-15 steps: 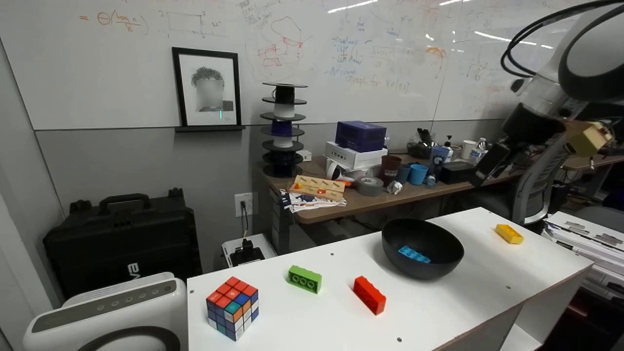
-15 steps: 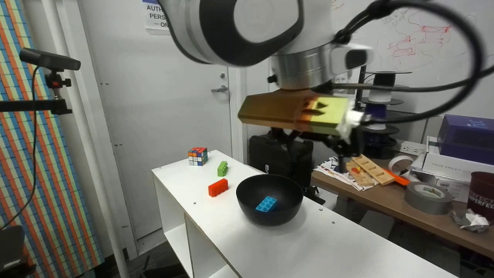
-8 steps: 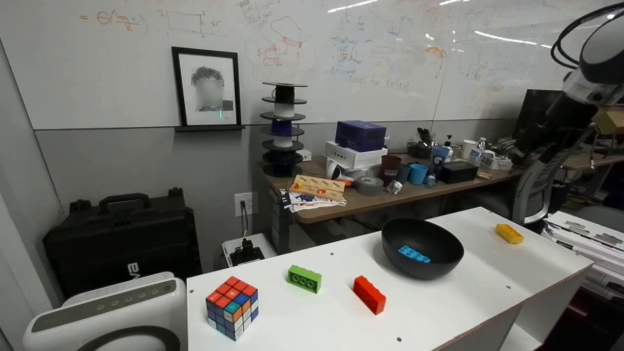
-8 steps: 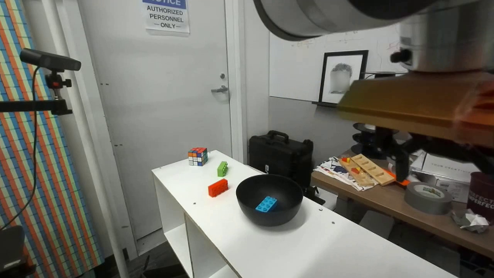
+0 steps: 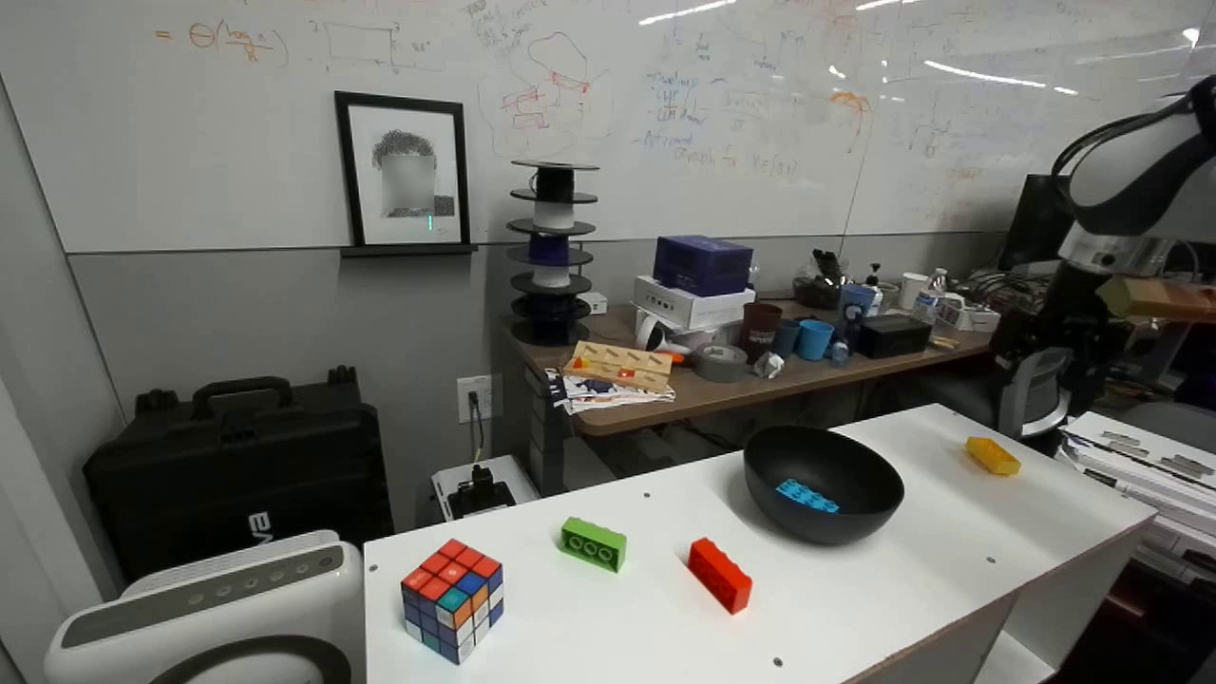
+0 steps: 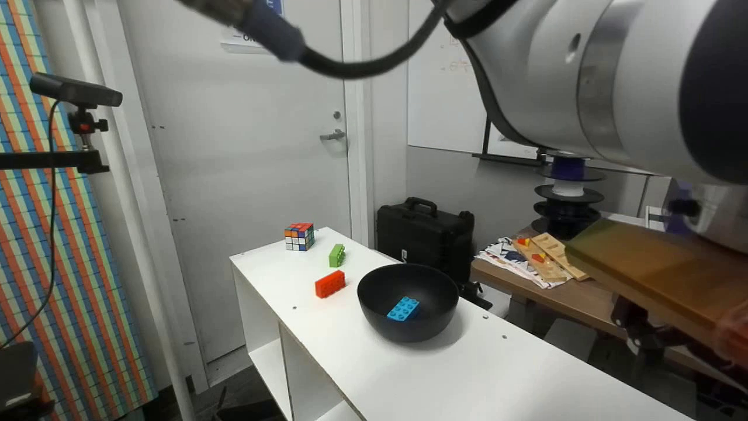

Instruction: Pick the blocks and put them in the bowl

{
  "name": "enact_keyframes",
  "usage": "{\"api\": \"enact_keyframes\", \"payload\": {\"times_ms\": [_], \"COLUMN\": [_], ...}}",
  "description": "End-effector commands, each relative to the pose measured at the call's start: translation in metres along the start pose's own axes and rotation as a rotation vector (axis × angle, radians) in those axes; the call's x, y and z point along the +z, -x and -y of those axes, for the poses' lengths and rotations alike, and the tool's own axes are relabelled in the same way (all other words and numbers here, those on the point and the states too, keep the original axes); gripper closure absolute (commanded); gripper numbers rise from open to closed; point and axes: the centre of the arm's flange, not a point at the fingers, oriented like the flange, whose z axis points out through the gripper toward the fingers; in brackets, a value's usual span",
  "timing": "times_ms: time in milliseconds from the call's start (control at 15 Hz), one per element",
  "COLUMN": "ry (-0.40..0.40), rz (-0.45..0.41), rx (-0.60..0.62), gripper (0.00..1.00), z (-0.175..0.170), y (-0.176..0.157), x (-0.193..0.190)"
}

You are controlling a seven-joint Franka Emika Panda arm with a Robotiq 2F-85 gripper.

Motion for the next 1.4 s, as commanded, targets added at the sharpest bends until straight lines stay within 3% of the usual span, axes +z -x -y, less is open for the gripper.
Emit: {"api": "enact_keyframes", "payload": {"times_ms": [0,333,533,1000,1067,1133,1333], "ry": [-0.038,-0.018,-0.047,0.062,0.071,0.072,0.072], "rz": [0.102,0.159,0.229,0.303,0.299,0.3,0.284], "rx": [0.085,0.111,0.093,0.022,0.013,0.003,-0.042], "gripper": [0.0,0.0,0.0,0.0,0.07,0.27,0.51], "z": [-0.005,-0.002,0.006,0.005,0.005,0.005,0.01], "y": [-0.047,-0.054,-0.05,-0.032,-0.031,-0.03,-0.029], "x": [0.03,0.059,0.074,0.102,0.105,0.109,0.115]}}
